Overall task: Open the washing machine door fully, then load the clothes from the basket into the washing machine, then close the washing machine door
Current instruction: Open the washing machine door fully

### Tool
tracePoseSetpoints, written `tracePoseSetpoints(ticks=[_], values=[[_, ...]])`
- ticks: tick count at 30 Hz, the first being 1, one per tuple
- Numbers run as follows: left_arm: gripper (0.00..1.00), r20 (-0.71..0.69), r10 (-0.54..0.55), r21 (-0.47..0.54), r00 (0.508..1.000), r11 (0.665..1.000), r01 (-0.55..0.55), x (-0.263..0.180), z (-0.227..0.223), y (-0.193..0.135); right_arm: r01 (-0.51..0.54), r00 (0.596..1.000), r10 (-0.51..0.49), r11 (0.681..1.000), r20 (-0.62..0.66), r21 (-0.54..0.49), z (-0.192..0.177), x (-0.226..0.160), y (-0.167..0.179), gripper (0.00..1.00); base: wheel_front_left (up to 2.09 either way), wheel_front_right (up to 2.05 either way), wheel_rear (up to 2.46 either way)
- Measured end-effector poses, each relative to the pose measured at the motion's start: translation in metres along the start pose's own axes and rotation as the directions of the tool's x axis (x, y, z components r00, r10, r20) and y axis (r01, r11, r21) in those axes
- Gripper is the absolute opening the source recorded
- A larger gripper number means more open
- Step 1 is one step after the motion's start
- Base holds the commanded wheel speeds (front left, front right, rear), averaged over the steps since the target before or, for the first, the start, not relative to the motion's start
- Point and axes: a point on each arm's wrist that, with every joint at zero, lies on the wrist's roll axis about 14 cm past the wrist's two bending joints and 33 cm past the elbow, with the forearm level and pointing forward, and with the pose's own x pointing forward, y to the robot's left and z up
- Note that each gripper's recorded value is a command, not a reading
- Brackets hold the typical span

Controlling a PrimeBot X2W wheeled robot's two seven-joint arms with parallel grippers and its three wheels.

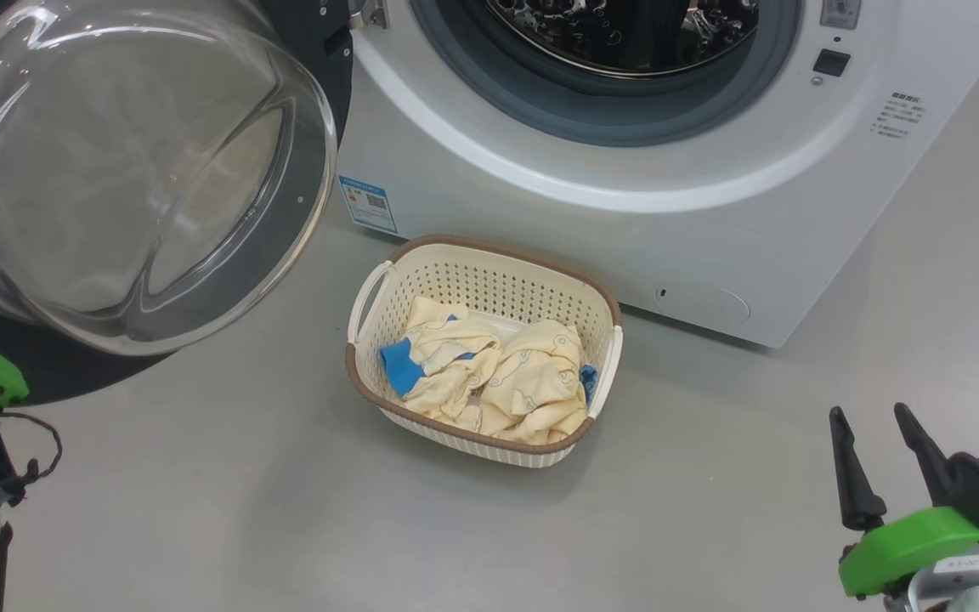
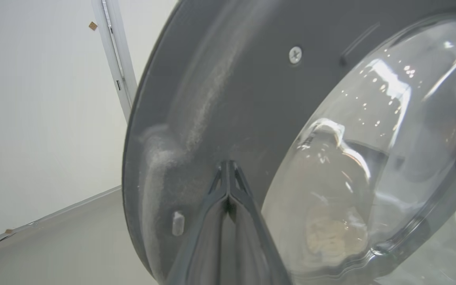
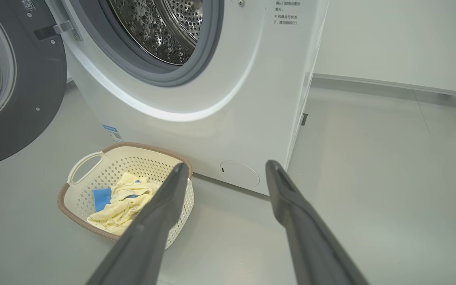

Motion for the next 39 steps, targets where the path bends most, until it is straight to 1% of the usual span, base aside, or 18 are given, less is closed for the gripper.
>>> tracePoseSetpoints(ticks=[6,11,17,18,19,21,22,23,24,25,28,32,36,39], values=[[0.00,0.071,-0.019,-0.047,0.997,0.999,0.022,-0.018,0.013,-0.008,0.001,1.000,-0.001,1.000,0.015,-0.005,0.006,-0.002,0.000,1.00,0.00,0.00,0.00],[0.00,0.096,-0.073,-0.064,0.993,0.995,0.079,-0.052,0.008,-0.024,0.008,1.000,-0.007,1.000,0.024,-0.016,0.010,-0.005,-0.002,1.00,0.00,0.00,0.00],[0.00,0.189,-0.154,-0.101,0.970,0.979,0.175,-0.093,0.027,-0.050,0.015,0.999,-0.013,0.999,0.052,-0.030,0.021,-0.011,-0.003,1.00,0.00,0.00,0.00],[0.02,0.196,-0.171,-0.105,0.966,0.975,0.194,-0.099,0.029,-0.056,0.018,0.998,-0.016,0.999,0.057,-0.031,0.023,-0.012,-0.004,1.00,0.00,0.00,0.00],[0.09,0.201,-0.185,-0.115,0.962,0.971,0.211,-0.105,0.029,-0.061,0.022,0.998,-0.020,0.999,0.061,-0.031,0.024,-0.014,-0.006,1.00,0.00,0.00,0.00],[0.34,0.208,-0.215,-0.131,0.954,0.961,0.245,-0.116,0.030,-0.072,0.037,0.997,-0.035,0.999,0.066,-0.030,0.025,-0.018,-0.010,1.00,0.00,0.00,0.00],[0.44,0.213,-0.232,-0.135,0.949,0.955,0.264,-0.121,0.031,-0.078,0.046,0.997,-0.044,0.999,0.067,-0.029,0.025,-0.020,-0.013,1.00,0.00,0.00,0.00],[0.56,0.213,-0.232,-0.135,0.949,0.955,0.264,-0.121,0.031,-0.078,0.046,0.997,-0.044,0.999,0.067,-0.029,0.025,-0.020,-0.013,1.00,0.00,0.00,0.00],[0.83,0.217,-0.250,-0.136,0.943,0.949,0.283,-0.126,0.032,-0.084,0.053,0.996,-0.051,0.998,0.067,-0.029,0.025,-0.023,-0.015,1.00,0.00,0.00,0.00],[1.00,0.220,-0.267,-0.139,0.938,0.943,0.301,-0.130,0.033,-0.089,0.060,0.996,-0.058,0.998,0.064,-0.028,0.024,-0.026,-0.017,1.00,0.00,0.00,0.00],[1.00,0.223,-0.327,-0.150,0.918,0.919,0.363,-0.139,0.033,-0.111,0.087,0.995,-0.085,0.996,0.060,-0.024,0.021,-0.034,-0.025,1.00,0.00,0.00,0.00],[1.00,0.218,-0.415,-0.166,0.883,0.876,0.452,-0.150,0.031,-0.145,0.120,0.991,-0.119,0.993,0.063,-0.018,0.021,-0.044,-0.035,1.00,0.00,0.00,0.00],[1.00,0.187,-0.492,-0.166,0.851,0.837,0.521,-0.158,0.019,-0.171,0.166,0.984,-0.165,0.986,0.067,-0.014,0.020,-0.057,-0.048,1.00,0.00,0.00,0.00],[1.00,0.159,-0.555,-0.164,0.816,0.801,0.576,-0.166,0.009,-0.192,0.195,0.979,-0.193,0.981,0.070,-0.011,0.020,-0.066,-0.055,1.00,0.00,0.00,0.00]])
